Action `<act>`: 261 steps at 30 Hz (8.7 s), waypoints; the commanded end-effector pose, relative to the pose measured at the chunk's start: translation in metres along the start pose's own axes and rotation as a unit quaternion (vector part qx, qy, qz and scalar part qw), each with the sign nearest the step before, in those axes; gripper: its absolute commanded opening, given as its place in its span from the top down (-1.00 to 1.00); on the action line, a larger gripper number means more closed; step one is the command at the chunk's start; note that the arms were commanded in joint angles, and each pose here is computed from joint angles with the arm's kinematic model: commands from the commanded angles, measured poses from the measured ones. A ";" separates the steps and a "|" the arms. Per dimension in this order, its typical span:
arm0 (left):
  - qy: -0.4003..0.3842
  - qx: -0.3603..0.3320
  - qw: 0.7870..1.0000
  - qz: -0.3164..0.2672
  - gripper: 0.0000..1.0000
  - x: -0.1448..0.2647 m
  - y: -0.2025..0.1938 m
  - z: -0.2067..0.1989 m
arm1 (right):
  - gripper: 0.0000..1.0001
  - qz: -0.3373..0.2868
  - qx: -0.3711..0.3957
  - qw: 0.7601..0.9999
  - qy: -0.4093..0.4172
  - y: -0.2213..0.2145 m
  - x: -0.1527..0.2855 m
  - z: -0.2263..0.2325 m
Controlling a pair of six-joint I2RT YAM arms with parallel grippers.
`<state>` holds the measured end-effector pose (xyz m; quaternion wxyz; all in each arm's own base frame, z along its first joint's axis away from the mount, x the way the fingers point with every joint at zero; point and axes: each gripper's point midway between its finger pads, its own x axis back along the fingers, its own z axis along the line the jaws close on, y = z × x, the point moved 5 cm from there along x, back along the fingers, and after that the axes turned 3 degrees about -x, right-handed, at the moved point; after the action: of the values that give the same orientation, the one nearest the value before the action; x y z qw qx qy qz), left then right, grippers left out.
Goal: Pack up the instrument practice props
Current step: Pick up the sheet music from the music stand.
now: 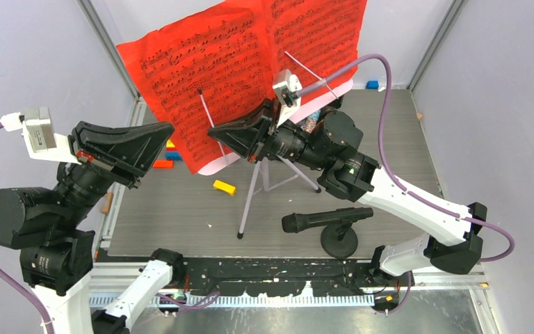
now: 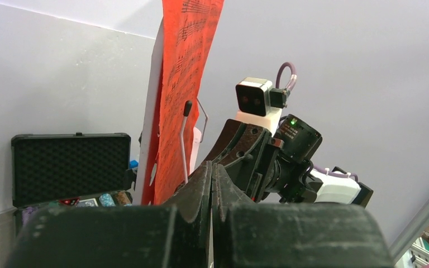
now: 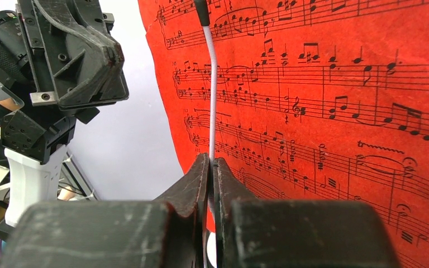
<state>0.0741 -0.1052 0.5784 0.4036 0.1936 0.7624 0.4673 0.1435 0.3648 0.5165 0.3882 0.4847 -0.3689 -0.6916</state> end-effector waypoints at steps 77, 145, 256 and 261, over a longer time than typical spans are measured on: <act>0.090 -0.074 0.993 0.036 -0.14 0.003 -0.014 0.035 | 1.00 0.006 0.013 1.000 -0.018 -0.002 0.008 -0.005; 0.105 -0.078 0.991 0.009 0.80 0.044 -0.004 0.007 | 1.00 0.004 0.018 0.999 -0.027 -0.009 0.008 -0.011; 0.117 -0.086 0.989 0.003 0.46 0.045 -0.010 0.016 | 0.99 -0.004 0.022 0.999 -0.036 -0.014 0.011 -0.015; 0.116 -0.084 0.990 0.003 0.29 0.043 -0.009 0.016 | 1.00 -0.004 0.022 0.999 -0.036 -0.013 0.012 -0.015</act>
<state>0.0706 -0.0751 0.5370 0.3087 0.1247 0.7660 0.5499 0.1462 0.3587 0.5073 0.3655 0.4840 -0.3711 -0.7032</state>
